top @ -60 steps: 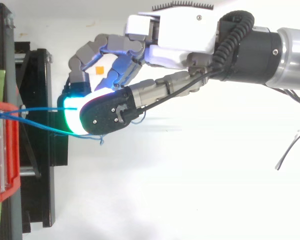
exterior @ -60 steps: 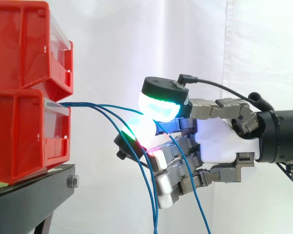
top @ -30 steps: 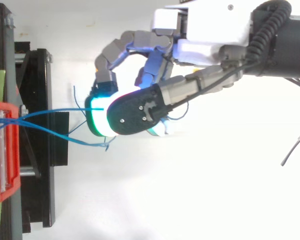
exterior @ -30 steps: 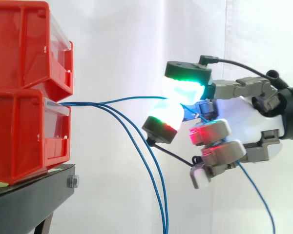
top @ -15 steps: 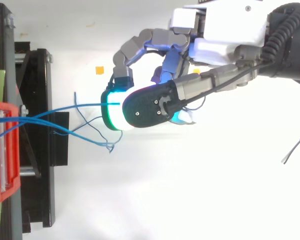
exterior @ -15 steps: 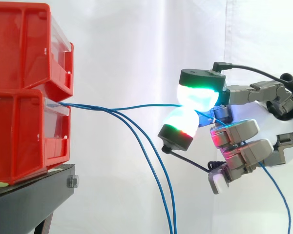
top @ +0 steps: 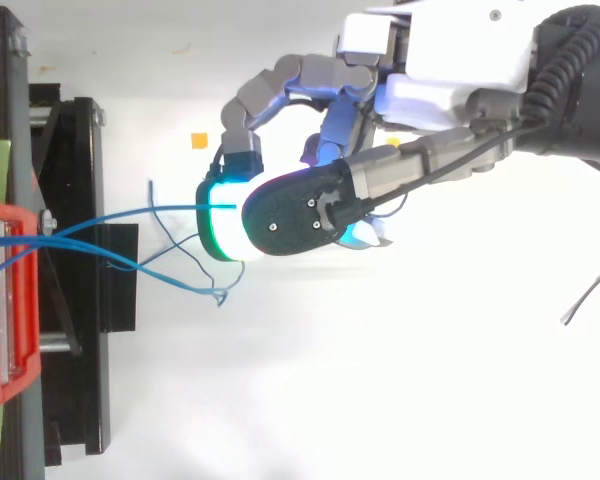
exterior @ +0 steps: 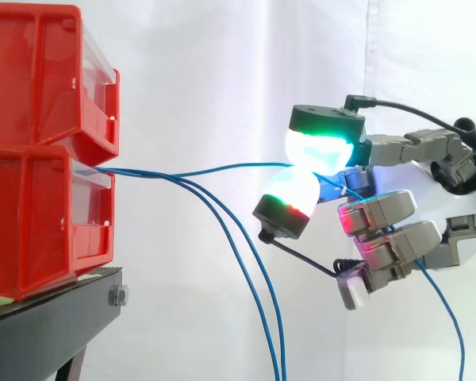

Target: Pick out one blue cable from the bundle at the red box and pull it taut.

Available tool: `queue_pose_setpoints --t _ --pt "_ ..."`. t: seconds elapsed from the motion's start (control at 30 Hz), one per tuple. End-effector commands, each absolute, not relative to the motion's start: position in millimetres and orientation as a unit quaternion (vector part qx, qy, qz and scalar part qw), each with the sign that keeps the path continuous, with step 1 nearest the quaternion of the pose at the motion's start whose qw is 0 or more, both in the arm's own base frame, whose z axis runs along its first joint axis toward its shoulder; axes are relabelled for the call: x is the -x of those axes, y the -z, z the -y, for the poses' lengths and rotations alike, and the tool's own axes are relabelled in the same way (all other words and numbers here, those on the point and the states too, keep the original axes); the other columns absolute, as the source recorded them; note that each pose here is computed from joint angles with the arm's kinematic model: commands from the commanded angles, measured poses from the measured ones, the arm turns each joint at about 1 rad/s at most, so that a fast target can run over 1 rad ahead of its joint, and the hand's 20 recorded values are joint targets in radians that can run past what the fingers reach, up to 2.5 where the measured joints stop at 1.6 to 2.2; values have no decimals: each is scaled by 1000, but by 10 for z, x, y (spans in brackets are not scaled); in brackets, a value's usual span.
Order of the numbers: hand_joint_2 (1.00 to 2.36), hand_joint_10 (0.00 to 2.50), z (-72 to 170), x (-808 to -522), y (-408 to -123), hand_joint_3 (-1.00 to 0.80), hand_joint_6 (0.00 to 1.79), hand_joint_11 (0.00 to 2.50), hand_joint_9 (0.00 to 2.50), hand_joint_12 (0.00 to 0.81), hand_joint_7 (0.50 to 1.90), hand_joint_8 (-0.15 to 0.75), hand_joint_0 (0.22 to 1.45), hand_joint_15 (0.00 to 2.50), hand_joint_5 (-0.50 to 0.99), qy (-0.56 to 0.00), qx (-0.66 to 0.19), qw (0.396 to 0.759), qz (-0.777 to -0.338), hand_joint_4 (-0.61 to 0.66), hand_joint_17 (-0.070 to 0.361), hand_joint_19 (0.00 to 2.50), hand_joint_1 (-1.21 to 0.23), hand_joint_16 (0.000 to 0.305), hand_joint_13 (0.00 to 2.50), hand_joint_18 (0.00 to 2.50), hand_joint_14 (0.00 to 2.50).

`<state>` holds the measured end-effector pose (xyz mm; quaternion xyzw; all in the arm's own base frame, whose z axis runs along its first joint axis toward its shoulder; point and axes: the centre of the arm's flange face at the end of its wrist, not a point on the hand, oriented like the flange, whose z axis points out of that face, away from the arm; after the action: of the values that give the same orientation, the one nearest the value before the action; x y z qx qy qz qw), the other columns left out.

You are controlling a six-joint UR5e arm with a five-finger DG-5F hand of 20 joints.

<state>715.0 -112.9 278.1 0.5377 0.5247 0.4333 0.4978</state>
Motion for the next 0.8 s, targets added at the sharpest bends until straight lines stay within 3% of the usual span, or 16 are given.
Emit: queue_pose_setpoints --t 0.0,0.77 --pt "1029 18 1131 -7136 -2728 -179 956 1458 1311 231 1025 133 690 1512 -207 -435 -537 499 -524 -238 92 758 -706 41 1406 753 16" --pt "1012 19 1136 -7183 -2738 -396 951 1416 1288 218 1003 140 674 1481 -208 -454 -537 505 -501 -154 96 775 -685 43 1385 731 19"
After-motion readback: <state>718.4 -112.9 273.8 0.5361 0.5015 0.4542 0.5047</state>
